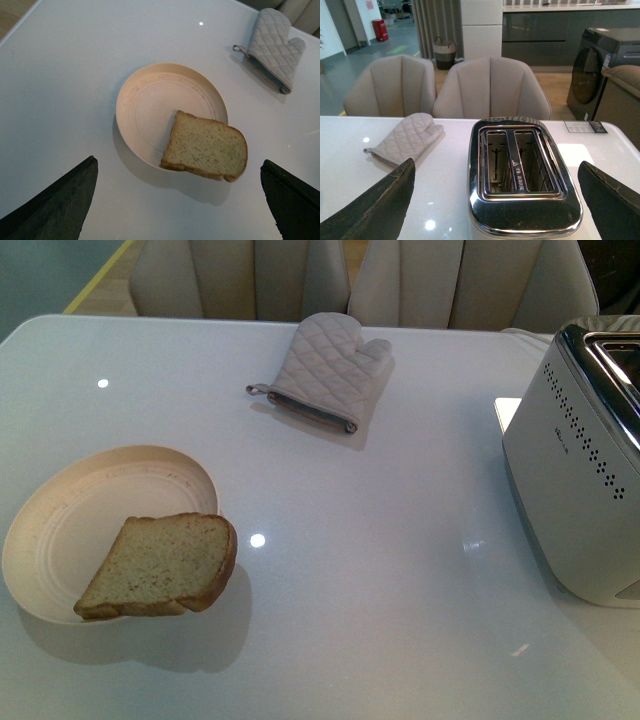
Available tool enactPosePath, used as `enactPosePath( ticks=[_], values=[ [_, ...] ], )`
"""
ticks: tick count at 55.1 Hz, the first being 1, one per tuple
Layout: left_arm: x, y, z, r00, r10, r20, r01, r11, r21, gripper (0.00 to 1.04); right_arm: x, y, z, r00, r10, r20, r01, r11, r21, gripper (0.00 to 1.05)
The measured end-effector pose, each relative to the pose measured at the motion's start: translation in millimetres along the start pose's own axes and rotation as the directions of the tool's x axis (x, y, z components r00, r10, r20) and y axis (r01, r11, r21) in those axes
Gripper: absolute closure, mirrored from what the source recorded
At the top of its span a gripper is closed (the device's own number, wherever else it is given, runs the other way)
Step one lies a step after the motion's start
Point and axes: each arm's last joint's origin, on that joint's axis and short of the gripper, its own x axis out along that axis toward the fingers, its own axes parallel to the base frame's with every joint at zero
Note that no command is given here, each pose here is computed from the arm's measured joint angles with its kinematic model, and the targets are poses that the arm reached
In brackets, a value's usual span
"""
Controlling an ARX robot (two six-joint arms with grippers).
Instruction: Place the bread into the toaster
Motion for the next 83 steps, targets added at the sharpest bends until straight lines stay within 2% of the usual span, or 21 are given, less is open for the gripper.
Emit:
enactPosePath(
  ticks=[11, 16, 33, 50, 66, 76, 83],
  values=[
    [57, 14, 17, 1.000, -0.017, -0.022, 0.018, 0.998, 0.067, 0.07, 0, 0, 0, 1.000, 0.000, 0.000, 0.000, 1.000, 0.000, 0.09],
    [86, 24, 20, 0.999, 0.011, -0.038, -0.007, 0.996, 0.091, 0.07, 0, 0, 0, 1.000, 0.000, 0.000, 0.000, 1.000, 0.000, 0.09],
    [173, 59, -8, 0.964, 0.125, -0.236, -0.099, 0.988, 0.118, 0.07, 0, 0, 0, 1.000, 0.000, 0.000, 0.000, 1.000, 0.000, 0.09],
    [218, 60, -19, 0.936, 0.183, -0.302, -0.136, 0.976, 0.169, 0.08, 0, 0, 0, 1.000, 0.000, 0.000, 0.000, 1.000, 0.000, 0.09],
    [245, 51, -30, 0.910, 0.222, -0.350, -0.165, 0.969, 0.186, 0.55, 0, 0, 0, 1.000, 0.000, 0.000, 0.000, 1.000, 0.000, 0.09],
    [251, 46, -40, 0.883, 0.251, -0.397, -0.197, 0.965, 0.172, 0.82, 0, 0, 0, 1.000, 0.000, 0.000, 0.000, 1.000, 0.000, 0.09],
    [252, 44, -41, 0.879, 0.252, -0.405, -0.219, 0.967, 0.126, 0.96, 0, 0, 0, 1.000, 0.000, 0.000, 0.000, 1.000, 0.000, 0.09]
  ],
)
